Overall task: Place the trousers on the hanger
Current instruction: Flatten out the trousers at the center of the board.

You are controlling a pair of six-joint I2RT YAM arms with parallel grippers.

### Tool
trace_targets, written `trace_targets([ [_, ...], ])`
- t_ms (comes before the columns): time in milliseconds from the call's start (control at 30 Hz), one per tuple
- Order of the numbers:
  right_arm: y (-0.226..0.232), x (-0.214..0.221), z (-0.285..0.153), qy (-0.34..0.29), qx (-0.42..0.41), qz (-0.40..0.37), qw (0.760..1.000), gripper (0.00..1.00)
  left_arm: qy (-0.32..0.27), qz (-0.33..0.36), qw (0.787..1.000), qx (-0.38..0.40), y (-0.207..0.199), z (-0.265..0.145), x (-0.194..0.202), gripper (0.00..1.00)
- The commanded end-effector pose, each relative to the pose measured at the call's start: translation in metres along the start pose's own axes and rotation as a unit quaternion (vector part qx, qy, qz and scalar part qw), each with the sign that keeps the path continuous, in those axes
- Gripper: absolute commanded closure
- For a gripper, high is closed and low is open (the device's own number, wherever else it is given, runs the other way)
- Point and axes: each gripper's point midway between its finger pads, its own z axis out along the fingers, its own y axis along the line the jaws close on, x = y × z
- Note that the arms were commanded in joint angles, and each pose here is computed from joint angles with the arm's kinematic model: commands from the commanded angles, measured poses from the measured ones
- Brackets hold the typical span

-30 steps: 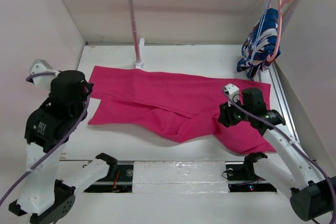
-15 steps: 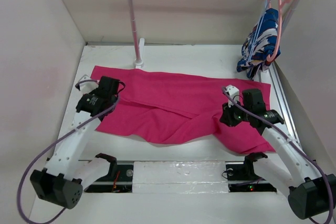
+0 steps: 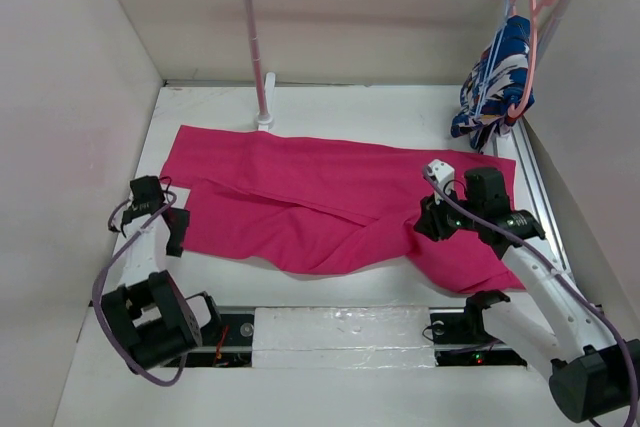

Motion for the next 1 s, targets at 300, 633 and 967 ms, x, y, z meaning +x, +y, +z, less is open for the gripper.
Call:
trace_targets([
  [300, 0.007, -0.04, -0.006, -0.06, -0.026, -0.036, 0.997, 0.63, 0.05, 0.025, 0.998, -0.035, 0.023, 0.046, 0.033, 0.44],
  [633, 0.007, -0.05, -0.018, -0.077, -0.007, -0.027, 0.997, 0.62, -0.001, 0.046, 0.998, -0.034, 0.006, 0.047, 0.003, 1.0],
  [967, -0.004, -0.019, -0.001, -0.028, 0.01, 0.01, 1.0, 0.38, -0.196, 0.018, 0.979, 0.054, -0.025, -0.094, -0.09, 1.0],
])
